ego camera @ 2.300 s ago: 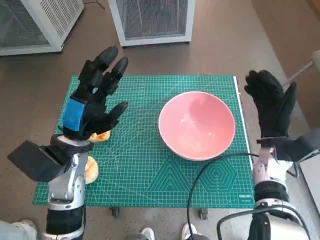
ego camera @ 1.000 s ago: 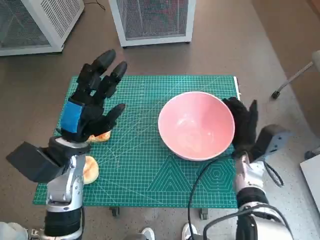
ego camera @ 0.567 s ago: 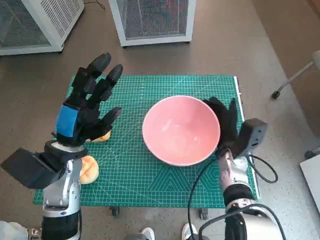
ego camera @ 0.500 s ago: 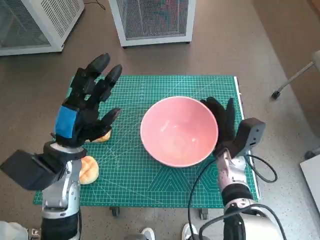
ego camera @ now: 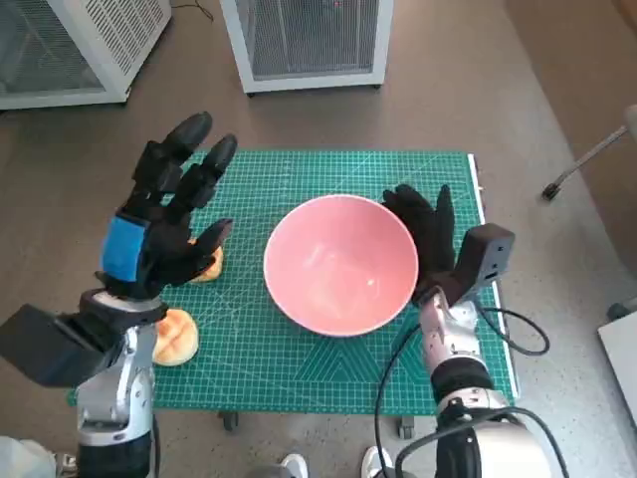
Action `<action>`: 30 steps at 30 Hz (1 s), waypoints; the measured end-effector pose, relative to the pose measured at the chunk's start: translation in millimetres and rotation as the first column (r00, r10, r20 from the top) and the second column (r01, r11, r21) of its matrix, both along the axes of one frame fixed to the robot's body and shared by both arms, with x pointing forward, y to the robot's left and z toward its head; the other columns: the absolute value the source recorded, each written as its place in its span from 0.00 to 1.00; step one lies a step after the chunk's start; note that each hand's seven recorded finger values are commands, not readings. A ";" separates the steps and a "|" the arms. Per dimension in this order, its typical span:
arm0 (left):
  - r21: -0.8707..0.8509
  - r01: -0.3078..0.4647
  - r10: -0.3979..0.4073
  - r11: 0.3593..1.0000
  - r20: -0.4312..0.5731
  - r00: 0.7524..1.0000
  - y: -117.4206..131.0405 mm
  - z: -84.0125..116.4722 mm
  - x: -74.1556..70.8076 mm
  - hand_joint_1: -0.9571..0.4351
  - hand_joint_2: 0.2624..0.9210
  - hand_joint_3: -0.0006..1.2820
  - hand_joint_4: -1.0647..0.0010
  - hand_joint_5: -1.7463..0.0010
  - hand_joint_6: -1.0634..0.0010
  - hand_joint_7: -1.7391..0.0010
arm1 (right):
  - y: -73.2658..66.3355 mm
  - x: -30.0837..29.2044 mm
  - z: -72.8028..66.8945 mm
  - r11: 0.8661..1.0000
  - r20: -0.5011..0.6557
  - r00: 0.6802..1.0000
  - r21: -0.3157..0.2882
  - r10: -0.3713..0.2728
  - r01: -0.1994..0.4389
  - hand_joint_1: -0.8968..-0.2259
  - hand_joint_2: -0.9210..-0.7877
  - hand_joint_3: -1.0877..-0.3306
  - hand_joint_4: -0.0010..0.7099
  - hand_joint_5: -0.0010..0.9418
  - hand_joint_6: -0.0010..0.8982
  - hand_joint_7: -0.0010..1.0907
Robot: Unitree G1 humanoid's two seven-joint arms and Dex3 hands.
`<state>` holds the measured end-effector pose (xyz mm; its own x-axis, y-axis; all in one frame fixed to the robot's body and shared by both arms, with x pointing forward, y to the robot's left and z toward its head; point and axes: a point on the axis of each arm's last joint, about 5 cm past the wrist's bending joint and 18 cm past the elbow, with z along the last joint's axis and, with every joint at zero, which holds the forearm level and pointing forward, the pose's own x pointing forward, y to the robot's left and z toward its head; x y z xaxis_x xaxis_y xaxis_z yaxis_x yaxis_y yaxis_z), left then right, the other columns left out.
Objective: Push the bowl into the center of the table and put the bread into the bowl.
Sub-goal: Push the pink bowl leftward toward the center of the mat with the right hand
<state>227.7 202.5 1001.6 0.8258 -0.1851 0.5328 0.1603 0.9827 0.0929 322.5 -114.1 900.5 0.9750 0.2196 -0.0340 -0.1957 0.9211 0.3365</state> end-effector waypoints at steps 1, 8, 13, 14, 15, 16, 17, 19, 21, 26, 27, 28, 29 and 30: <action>-0.001 -0.002 0.002 1.000 -0.002 1.000 -0.1 -0.1 -0.7 0.38 1.00 0.25 0.64 0.98 0.88 0.70 | 1.4 0.6 1.3 1.000 0.004 1.000 -0.004 0.007 -0.007 0.49 0.00 0.66 0.41 0.01 0.54 0.04; -0.001 -0.013 0.013 1.000 -0.006 1.000 0.4 0.1 -2.9 0.38 1.00 0.25 0.65 0.99 0.90 0.70 | 11.4 2.5 6.1 0.999 0.020 0.999 -0.017 0.045 -0.045 0.49 0.00 0.66 0.41 0.00 0.54 0.04; 0.001 -0.021 0.021 1.000 -0.009 1.000 0.4 -0.2 -2.9 0.38 1.00 0.25 0.65 0.99 0.90 0.70 | 16.5 2.5 6.9 0.998 0.016 0.998 -0.014 0.062 -0.062 0.49 0.00 0.67 0.42 0.01 0.54 0.03; 0.001 -0.022 0.022 1.000 -0.009 1.000 0.4 -0.2 -2.9 0.38 1.00 0.25 0.65 0.99 0.90 0.70 | 17.2 2.5 7.0 0.998 0.015 0.998 -0.014 0.064 -0.064 0.49 0.00 0.67 0.42 0.01 0.54 0.03; 0.001 -0.022 0.022 1.000 -0.009 1.000 0.4 -0.2 -2.9 0.38 1.00 0.26 0.65 0.99 0.90 0.70 | 17.6 2.5 7.0 0.998 0.014 0.998 -0.013 0.066 -0.066 0.49 0.00 0.67 0.43 0.01 0.54 0.03; 0.001 -0.023 0.023 1.000 -0.009 1.000 0.4 -0.2 -2.9 0.38 1.00 0.26 0.65 0.99 0.90 0.70 | 17.8 2.6 7.1 0.998 0.011 0.998 -0.013 0.068 -0.068 0.49 0.00 0.67 0.43 0.01 0.54 0.03; 0.001 -0.024 0.024 1.000 -0.009 1.000 0.4 -0.2 -2.9 0.38 1.00 0.26 0.65 0.99 0.90 0.69 | 17.9 2.6 7.0 0.998 0.008 0.998 -0.013 0.069 -0.069 0.48 0.00 0.68 0.43 0.01 0.54 0.03; 0.001 -0.025 0.025 1.000 -0.009 1.000 0.4 -0.2 -2.9 0.38 1.00 0.25 0.65 0.99 0.90 0.69 | 18.0 2.7 7.1 0.997 0.005 0.997 -0.014 0.072 -0.071 0.48 0.00 0.68 0.43 0.01 0.54 0.03; 0.002 -0.025 0.025 1.000 -0.010 1.000 0.4 -0.2 -2.9 0.38 1.00 0.25 0.64 0.99 0.90 0.69 | 18.1 2.9 7.2 0.997 0.002 0.997 -0.014 0.074 -0.074 0.48 0.00 0.68 0.43 0.01 0.54 0.03; 0.002 -0.024 0.024 1.000 -0.010 1.000 0.3 -0.2 -2.9 0.38 1.00 0.25 0.64 0.99 0.91 0.69 | 17.8 3.5 7.8 0.997 -0.001 0.997 -0.015 0.079 -0.079 0.48 0.00 0.69 0.44 0.01 0.54 0.03; 0.002 -0.024 0.024 1.000 -0.010 1.000 0.3 -0.2 -2.9 0.38 1.00 0.25 0.64 0.99 0.91 0.69 | 17.6 3.6 7.9 0.997 -0.002 0.997 -0.016 0.079 -0.079 0.47 0.00 0.69 0.44 0.01 0.54 0.03; 0.002 -0.024 0.024 1.000 -0.010 1.000 0.2 -0.2 -2.9 0.38 1.00 0.25 0.64 0.99 0.91 0.69 | 17.2 3.7 8.0 0.997 -0.001 0.997 -0.017 0.079 -0.079 0.47 0.00 0.69 0.44 0.01 0.54 0.03; 0.003 -0.024 0.024 1.000 -0.010 1.000 0.2 -0.3 -2.9 0.38 1.00 0.25 0.64 0.99 0.91 0.69 | 16.6 3.8 8.1 0.997 -0.001 0.997 -0.018 0.078 -0.078 0.47 0.00 0.69 0.44 0.01 0.54 0.03; 0.002 -0.024 0.024 1.000 -0.010 1.000 0.1 -0.3 -2.9 0.38 1.00 0.25 0.64 0.99 0.91 0.69 | 15.9 3.9 8.2 0.997 -0.001 0.997 -0.020 0.077 -0.077 0.47 0.00 0.69 0.44 0.01 0.53 0.03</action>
